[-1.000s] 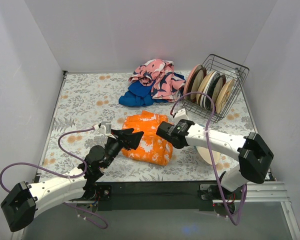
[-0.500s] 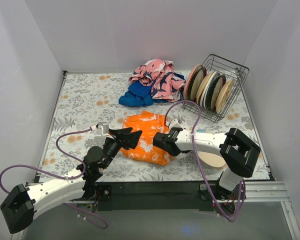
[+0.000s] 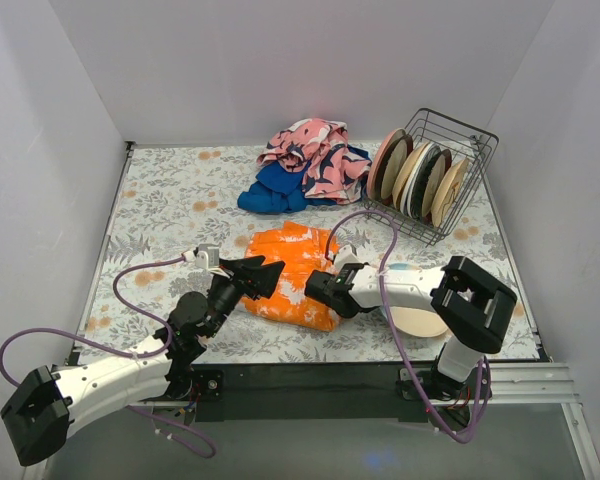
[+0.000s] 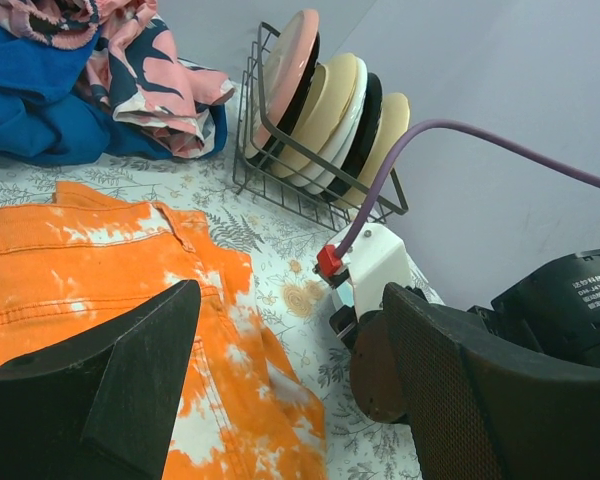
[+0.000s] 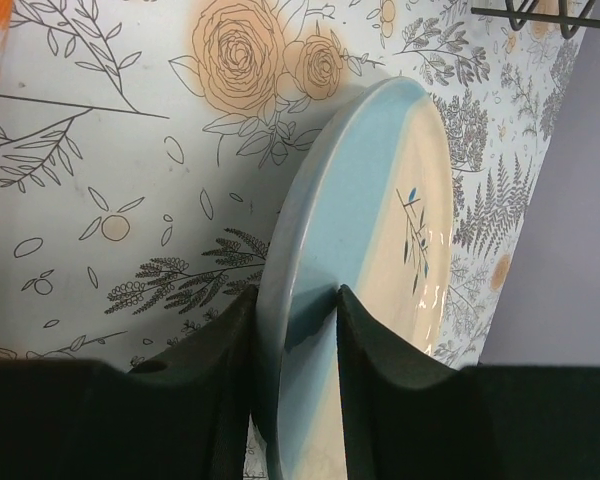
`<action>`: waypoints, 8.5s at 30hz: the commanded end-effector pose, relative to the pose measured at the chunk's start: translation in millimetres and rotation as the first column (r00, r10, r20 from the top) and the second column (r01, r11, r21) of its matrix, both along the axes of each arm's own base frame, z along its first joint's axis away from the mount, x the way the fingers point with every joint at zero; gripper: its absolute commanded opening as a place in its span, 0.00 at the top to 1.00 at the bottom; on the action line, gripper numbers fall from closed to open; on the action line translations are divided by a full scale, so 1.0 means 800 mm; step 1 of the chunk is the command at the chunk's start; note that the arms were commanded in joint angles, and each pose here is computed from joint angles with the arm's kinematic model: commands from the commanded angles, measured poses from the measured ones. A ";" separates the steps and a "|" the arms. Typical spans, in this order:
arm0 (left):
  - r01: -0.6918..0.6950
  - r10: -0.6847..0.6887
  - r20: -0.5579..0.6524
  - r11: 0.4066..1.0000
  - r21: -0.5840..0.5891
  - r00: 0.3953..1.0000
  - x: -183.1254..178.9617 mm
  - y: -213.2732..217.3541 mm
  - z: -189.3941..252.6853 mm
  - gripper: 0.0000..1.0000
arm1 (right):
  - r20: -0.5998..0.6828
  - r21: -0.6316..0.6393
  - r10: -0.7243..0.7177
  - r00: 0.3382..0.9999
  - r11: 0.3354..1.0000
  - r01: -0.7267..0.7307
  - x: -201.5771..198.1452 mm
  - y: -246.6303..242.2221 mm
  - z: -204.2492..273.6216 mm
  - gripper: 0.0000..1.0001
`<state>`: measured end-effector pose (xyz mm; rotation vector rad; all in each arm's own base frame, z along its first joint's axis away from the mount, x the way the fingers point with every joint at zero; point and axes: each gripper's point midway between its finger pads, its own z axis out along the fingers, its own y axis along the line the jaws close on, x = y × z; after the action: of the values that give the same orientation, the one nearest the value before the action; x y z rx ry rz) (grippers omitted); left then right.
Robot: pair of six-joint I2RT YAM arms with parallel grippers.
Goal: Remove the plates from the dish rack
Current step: Place the plate at the center of the board, then unload the plate from the dish rack, then place the plate at the center of the board.
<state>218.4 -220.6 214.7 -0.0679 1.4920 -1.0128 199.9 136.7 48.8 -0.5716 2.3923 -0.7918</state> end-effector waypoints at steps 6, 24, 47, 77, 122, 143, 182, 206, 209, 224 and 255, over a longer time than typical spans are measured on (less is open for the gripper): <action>-0.019 0.019 -0.012 1.000 0.023 1.000 0.003 0.003 -0.009 0.28 | -0.034 0.250 0.000 0.999 0.968 0.008 -0.003 0.049 -0.026 0.59; 0.009 -0.009 -0.004 0.999 0.031 1.000 0.001 -0.004 -0.008 0.29 | -0.058 0.333 0.016 0.998 0.943 0.004 0.009 0.030 -0.027 0.60; 0.025 -0.025 -0.015 0.998 0.052 1.000 0.002 -0.012 -0.010 0.20 | 0.228 0.657 -0.138 0.964 0.752 -0.048 0.112 0.017 0.162 0.16; 0.185 -0.186 0.012 0.982 0.047 0.983 -0.021 -0.042 -0.004 0.23 | 0.261 0.824 -0.473 0.841 0.563 0.060 0.288 -0.184 0.213 0.51; 0.186 -0.187 0.004 0.979 0.078 0.982 -0.016 -0.047 -0.010 0.25 | 0.464 0.766 -0.378 0.801 0.626 -0.148 0.295 -0.186 0.301 0.99; 0.155 -0.156 0.026 0.987 0.051 0.987 -0.016 -0.036 -0.001 0.26 | 0.591 0.731 -0.378 0.712 0.624 -0.276 0.249 -0.181 0.416 0.99; 0.139 -0.125 -0.409 0.990 0.004 0.904 -0.046 -0.010 0.083 0.18 | 0.670 0.335 0.392 0.630 0.598 -0.728 0.069 0.115 0.461 0.99; 0.148 -0.167 -0.542 0.986 -0.079 0.823 -0.084 0.010 0.044 0.16 | 0.569 -0.270 0.798 0.199 0.410 -0.871 -0.096 0.191 0.280 0.99; 0.128 -0.139 -0.557 0.990 -0.058 0.819 -0.081 0.013 0.029 0.19 | 0.570 -0.284 0.802 0.178 0.396 -0.873 -0.104 0.195 0.274 0.99; 0.118 -0.065 -0.591 0.992 0.052 0.804 -0.065 0.006 -0.027 0.53 | 0.459 -0.360 0.874 0.163 0.350 -0.865 -0.113 0.223 0.228 0.99; 0.134 -0.128 -0.539 0.991 -0.028 0.832 0.028 -0.021 0.031 1.00 | 0.538 0.035 0.815 0.213 0.231 -0.972 -0.152 0.251 0.186 0.14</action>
<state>203.4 -225.5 158.7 -0.2759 2.2936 -0.8803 92.4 326.0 168.1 -1.4306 1.2065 -0.0961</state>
